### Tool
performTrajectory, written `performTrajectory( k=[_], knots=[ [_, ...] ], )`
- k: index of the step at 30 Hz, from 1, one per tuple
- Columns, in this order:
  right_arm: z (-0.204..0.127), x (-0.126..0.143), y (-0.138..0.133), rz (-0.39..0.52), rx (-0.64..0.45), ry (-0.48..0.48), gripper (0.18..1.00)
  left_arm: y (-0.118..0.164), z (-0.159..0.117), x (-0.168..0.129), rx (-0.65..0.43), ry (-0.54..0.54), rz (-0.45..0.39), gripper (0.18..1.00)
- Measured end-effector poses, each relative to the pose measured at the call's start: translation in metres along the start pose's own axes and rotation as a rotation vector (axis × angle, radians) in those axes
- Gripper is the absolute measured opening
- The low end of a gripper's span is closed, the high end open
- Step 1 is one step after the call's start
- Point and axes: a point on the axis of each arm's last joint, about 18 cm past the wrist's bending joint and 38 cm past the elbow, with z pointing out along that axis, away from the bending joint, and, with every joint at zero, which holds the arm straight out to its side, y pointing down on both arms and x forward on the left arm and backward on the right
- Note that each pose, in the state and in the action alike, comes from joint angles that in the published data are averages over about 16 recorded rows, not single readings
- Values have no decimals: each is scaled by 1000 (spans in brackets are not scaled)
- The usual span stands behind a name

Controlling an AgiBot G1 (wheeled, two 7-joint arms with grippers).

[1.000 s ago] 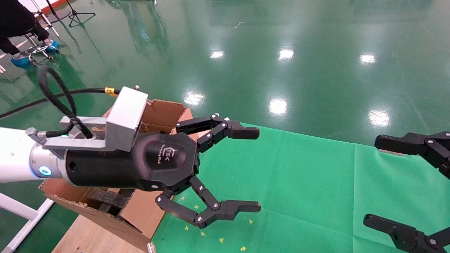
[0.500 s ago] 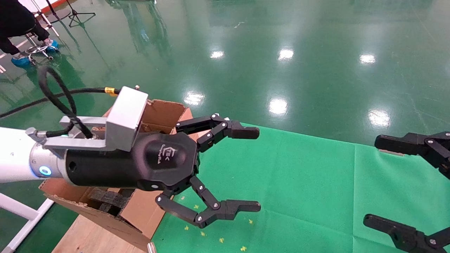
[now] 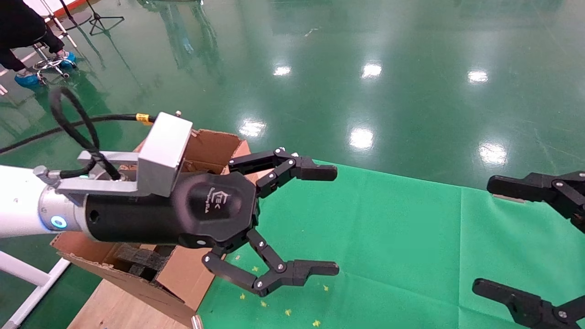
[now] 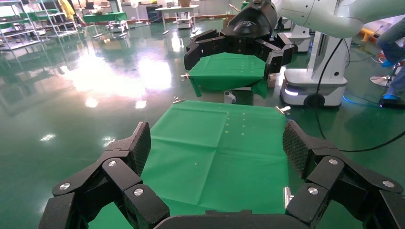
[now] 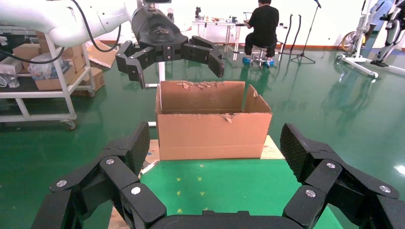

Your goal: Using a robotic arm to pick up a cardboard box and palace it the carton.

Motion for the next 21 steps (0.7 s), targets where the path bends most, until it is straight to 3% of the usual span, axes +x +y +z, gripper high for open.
performTrajectory(
  k=[21],
  knots=[
    [0, 0, 0, 0, 0, 0, 1001, 0, 0, 0, 0, 0, 0, 1001]
  ],
)
